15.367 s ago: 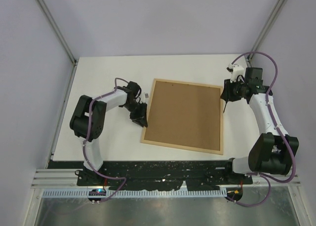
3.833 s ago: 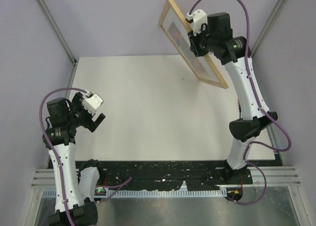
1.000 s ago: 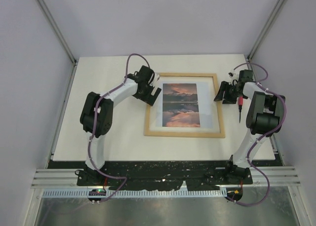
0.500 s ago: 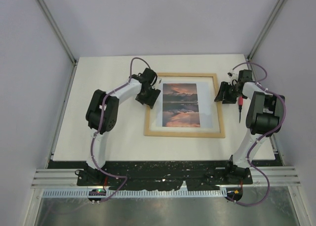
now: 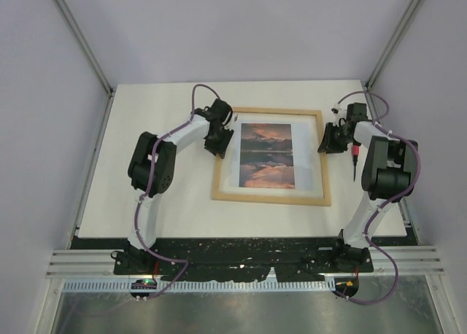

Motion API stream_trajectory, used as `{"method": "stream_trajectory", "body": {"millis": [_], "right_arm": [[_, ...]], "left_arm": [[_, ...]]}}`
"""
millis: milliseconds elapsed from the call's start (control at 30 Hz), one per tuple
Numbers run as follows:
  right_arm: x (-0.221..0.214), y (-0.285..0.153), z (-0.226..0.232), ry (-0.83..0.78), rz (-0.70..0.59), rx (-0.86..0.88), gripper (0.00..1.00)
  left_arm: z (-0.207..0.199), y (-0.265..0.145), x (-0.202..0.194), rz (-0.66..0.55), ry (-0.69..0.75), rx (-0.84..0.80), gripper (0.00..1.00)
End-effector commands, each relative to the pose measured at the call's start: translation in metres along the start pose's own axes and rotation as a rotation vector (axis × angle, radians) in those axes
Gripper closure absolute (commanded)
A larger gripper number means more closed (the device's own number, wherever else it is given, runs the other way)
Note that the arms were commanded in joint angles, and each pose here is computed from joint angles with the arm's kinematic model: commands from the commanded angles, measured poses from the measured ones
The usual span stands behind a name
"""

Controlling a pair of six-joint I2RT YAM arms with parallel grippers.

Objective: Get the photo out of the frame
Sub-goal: Pick up the photo frame item from the photo frame.

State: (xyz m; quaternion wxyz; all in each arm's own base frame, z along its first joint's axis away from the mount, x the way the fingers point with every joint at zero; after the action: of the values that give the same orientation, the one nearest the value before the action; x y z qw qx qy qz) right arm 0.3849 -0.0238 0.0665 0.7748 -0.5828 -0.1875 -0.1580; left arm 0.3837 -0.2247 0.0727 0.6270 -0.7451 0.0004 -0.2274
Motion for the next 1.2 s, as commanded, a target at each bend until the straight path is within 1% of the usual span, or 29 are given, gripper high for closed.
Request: {"method": "stream_trajectory", "body": {"millis": [0,167,267,400,500,567,667,800,867,933,1033,1067,1167], "right_arm": [[0.014,-0.017,0.016,-0.069,-0.028,-0.029,0.92],[0.040,-0.046,0.032,-0.112,-0.101,-0.045,0.92],[0.056,-0.068,0.050,-0.150,-0.154,-0.046,0.92],[0.067,-0.086,0.072,-0.188,-0.185,-0.035,0.92],[0.069,-0.090,0.085,-0.200,-0.182,-0.018,0.92],[0.067,-0.087,0.108,-0.236,-0.173,0.017,0.92],[0.064,-0.081,0.130,-0.270,-0.158,0.051,0.92],[0.061,-0.065,0.166,-0.320,-0.122,0.108,0.92],[0.060,-0.055,0.182,-0.318,-0.103,0.139,0.92],[0.058,-0.042,0.201,-0.336,-0.078,0.170,0.92],[0.061,-0.032,0.234,-0.379,-0.078,0.207,0.92],[0.056,-0.023,0.245,-0.396,-0.054,0.220,0.92],[0.053,-0.008,0.274,-0.435,-0.042,0.241,0.92]], "left_arm": [[-0.011,-0.012,0.006,-0.007,0.014,-0.056,0.92],[-0.016,-0.042,0.016,-0.071,0.021,-0.083,1.00],[-0.020,-0.061,0.020,-0.104,0.026,-0.104,1.00],[-0.023,-0.080,0.018,-0.123,0.028,-0.128,1.00],[-0.019,-0.092,0.014,-0.132,0.037,-0.117,1.00],[-0.011,-0.100,0.009,-0.134,0.054,-0.087,1.00],[0.015,-0.112,0.000,-0.135,0.054,-0.027,1.00],[0.064,-0.122,-0.018,-0.111,0.015,0.068,1.00],[0.089,-0.126,-0.027,-0.092,-0.004,0.112,1.00],[0.115,-0.129,-0.037,-0.078,-0.025,0.182,1.00],[0.144,-0.134,-0.049,-0.062,-0.048,0.230,1.00],[0.153,-0.134,-0.054,-0.042,-0.048,0.245,1.00],[0.176,-0.134,-0.066,-0.007,-0.072,0.274,1.00]]}}
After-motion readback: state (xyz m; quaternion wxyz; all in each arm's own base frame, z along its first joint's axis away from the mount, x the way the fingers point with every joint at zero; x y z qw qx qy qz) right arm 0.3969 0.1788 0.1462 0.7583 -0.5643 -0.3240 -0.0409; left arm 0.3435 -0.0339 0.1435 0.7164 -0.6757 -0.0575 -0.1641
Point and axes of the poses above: each gripper's point midway between its finger pads, its own y axis out along the fingers, its own z axis along the line the jaws close on, x = y × z, the point moved 5 cm from there along -y, back along the fingers, and after that the axes turned 6 degrees about -y, right-handed, at the moved point
